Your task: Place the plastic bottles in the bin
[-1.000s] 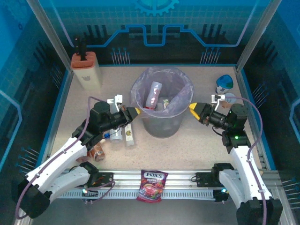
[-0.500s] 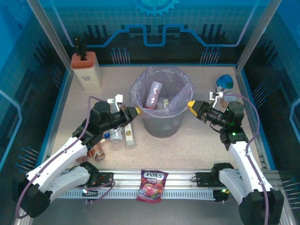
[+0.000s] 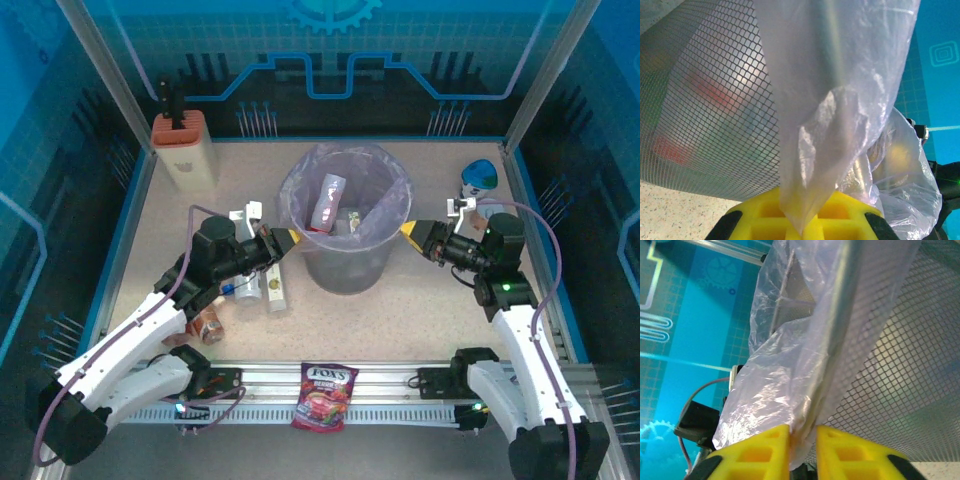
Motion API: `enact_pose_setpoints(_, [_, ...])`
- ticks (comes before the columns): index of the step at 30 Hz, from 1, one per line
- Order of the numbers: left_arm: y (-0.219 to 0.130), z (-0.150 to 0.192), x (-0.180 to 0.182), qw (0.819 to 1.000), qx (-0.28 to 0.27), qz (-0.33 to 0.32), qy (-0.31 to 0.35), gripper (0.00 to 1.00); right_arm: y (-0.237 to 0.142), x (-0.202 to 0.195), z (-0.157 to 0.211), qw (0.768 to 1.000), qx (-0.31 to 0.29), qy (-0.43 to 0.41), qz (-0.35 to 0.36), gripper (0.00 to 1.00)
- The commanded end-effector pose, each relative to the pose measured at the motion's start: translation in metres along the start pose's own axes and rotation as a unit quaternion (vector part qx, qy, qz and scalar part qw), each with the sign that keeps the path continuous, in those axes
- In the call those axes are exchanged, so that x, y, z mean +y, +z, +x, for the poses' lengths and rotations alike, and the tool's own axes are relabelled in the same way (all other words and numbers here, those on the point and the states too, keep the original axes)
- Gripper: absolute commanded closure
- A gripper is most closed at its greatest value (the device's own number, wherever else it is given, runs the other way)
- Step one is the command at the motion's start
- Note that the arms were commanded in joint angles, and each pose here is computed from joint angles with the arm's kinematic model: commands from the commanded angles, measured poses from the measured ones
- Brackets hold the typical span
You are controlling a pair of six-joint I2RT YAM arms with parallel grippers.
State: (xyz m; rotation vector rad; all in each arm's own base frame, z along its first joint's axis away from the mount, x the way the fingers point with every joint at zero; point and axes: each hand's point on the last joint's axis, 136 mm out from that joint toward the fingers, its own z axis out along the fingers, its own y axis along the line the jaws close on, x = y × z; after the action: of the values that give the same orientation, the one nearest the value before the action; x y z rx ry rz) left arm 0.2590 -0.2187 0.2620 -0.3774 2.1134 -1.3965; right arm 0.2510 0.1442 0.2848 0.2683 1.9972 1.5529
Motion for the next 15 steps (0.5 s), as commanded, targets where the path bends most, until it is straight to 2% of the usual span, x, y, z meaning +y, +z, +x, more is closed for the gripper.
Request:
enact_pose_setpoints(1, [-0.001,0.002,-0.008,1.000,0.008,0.010,0.011,1.00,-0.003,0.003,0.005,1.000,0.011,-0.002,0.003,0.83])
enact_pose_setpoints(5, [-0.001,0.002,-0.008,1.000,0.007,0.010,0.011,1.00,-0.005,0.002,0.007,1.000,0.016,-0.004,0.011,0.84])
enact_pose_setpoints(9, [0.000,0.002,-0.005,1.000,0.006,0.008,0.007,1.00,-0.008,0.000,0.009,1.000,0.020,-0.003,0.018,0.91])
enact_pose_setpoints(15, [0.003,0.002,0.013,1.000,-0.002,-0.013,0.000,1.00,-0.008,-0.016,0.009,0.999,0.016,0.002,0.029,0.92])
